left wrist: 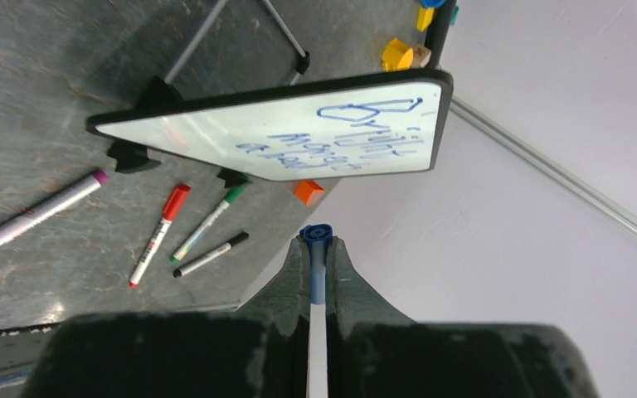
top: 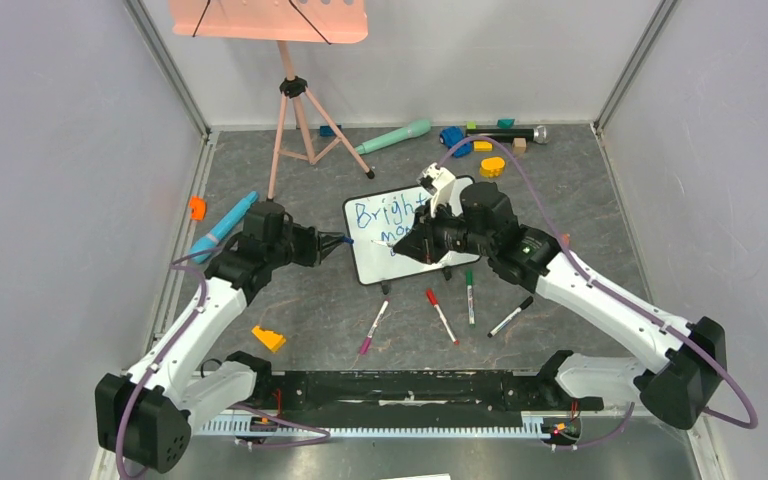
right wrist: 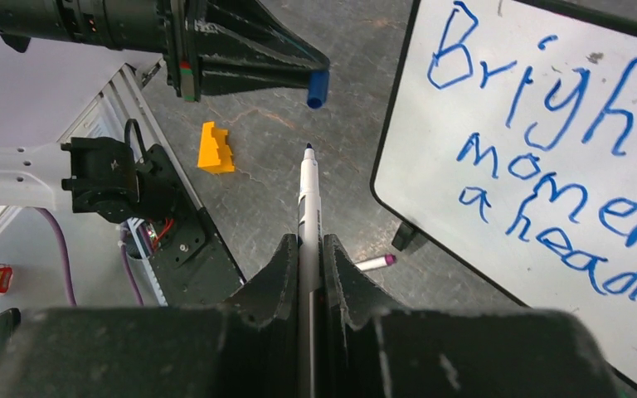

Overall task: Write a sentence on the whiteboard
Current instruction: Insert the whiteboard marker without the cap into the pen cap.

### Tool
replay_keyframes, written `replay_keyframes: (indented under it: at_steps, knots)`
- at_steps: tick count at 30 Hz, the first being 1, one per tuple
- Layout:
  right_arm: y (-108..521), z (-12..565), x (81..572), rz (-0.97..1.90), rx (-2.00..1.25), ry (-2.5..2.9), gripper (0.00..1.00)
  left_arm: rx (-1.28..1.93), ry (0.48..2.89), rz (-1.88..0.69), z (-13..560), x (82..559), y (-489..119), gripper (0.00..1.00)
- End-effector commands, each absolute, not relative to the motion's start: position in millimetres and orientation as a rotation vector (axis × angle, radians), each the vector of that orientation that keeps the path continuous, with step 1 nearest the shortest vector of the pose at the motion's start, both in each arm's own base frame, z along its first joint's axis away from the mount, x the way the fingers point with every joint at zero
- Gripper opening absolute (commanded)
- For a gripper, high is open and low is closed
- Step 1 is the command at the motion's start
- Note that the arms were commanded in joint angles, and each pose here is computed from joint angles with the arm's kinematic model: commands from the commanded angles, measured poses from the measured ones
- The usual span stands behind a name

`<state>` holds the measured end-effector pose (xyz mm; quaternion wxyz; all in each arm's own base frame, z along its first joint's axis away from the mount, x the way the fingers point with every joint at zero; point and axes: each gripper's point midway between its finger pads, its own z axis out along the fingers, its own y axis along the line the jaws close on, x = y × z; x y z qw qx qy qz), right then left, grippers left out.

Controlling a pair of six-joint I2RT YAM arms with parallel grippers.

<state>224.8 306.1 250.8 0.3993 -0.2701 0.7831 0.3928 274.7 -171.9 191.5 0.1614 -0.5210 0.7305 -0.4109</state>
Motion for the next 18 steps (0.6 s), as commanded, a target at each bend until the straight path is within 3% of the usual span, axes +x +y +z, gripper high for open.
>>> replay_keyframes:
  at_steps: [1,18]
  knots:
    - [324.7,283.4,229.9,1.051,-0.705,1.876,0.0,-1.489,2.028,-1.362,224.7,282.4,-191.7,0.02]
    - [331.9,274.5,234.0,1.044,-0.722,1.891,0.0,-1.482,2.028,-1.447,225.8,279.4,-201.9,0.02]
